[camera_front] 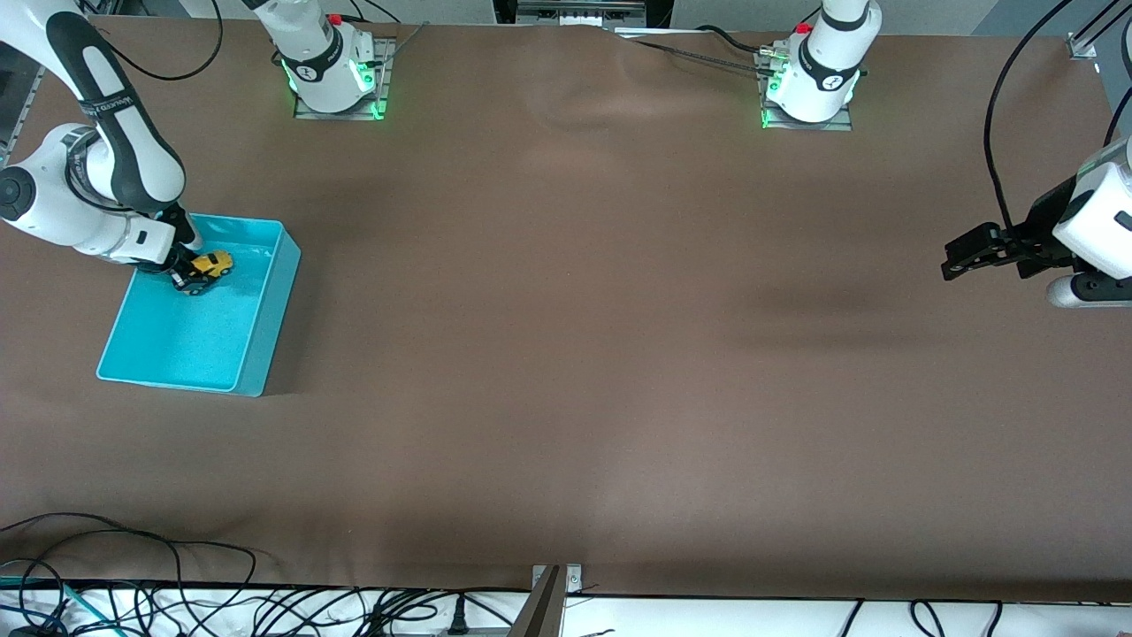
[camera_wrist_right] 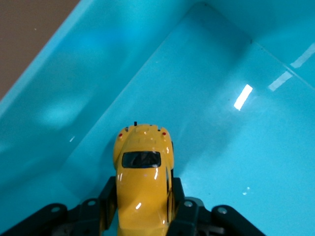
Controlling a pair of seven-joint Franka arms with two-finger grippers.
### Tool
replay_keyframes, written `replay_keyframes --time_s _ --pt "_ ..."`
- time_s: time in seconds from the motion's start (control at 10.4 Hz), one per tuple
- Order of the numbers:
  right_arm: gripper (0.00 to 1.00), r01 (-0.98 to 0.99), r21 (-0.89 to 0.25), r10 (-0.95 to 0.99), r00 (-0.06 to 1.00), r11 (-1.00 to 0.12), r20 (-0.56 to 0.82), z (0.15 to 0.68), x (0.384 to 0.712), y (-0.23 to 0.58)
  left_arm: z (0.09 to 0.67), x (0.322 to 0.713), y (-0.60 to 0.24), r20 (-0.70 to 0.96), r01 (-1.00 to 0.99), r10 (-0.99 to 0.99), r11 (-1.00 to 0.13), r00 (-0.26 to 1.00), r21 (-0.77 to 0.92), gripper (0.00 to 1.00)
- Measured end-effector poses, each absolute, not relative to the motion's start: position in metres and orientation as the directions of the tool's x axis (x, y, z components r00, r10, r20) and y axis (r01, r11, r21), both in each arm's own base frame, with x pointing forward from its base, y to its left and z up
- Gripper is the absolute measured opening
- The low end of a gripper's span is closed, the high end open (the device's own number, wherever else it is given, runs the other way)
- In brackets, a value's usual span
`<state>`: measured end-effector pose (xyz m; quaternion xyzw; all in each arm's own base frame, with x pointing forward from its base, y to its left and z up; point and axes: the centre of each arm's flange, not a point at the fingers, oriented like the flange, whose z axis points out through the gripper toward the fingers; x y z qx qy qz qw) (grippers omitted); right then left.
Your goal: Wind up and store yellow beetle car
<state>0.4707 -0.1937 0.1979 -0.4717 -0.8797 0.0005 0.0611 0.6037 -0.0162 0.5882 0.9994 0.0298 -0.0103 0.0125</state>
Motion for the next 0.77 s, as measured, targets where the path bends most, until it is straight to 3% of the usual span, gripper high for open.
replay_keyframes --time_s 0.29,0.58,0.77 --pt "0.96 0.842 -0.067 0.843 -0.527 0.535 0.109 0.204 0.474 -0.197 0.588 0.604 -0.016 -0.021 0.060 0.059 -0.998 0.998 0.024 1.00" --pt "1.00 0.849 -0.096 0.852 -0.509 0.520 0.118 0.234 0.490 -0.202 0.588 0.604 -0.016 -0.021 0.060 0.059 -0.998 0.998 0.024 1.00" --pt "1.00 0.854 -0.104 0.860 -0.501 0.509 0.093 0.283 0.514 -0.185 0.588 0.604 -0.016 -0.021 0.060 0.059 -0.998 0.998 0.024 1.00"
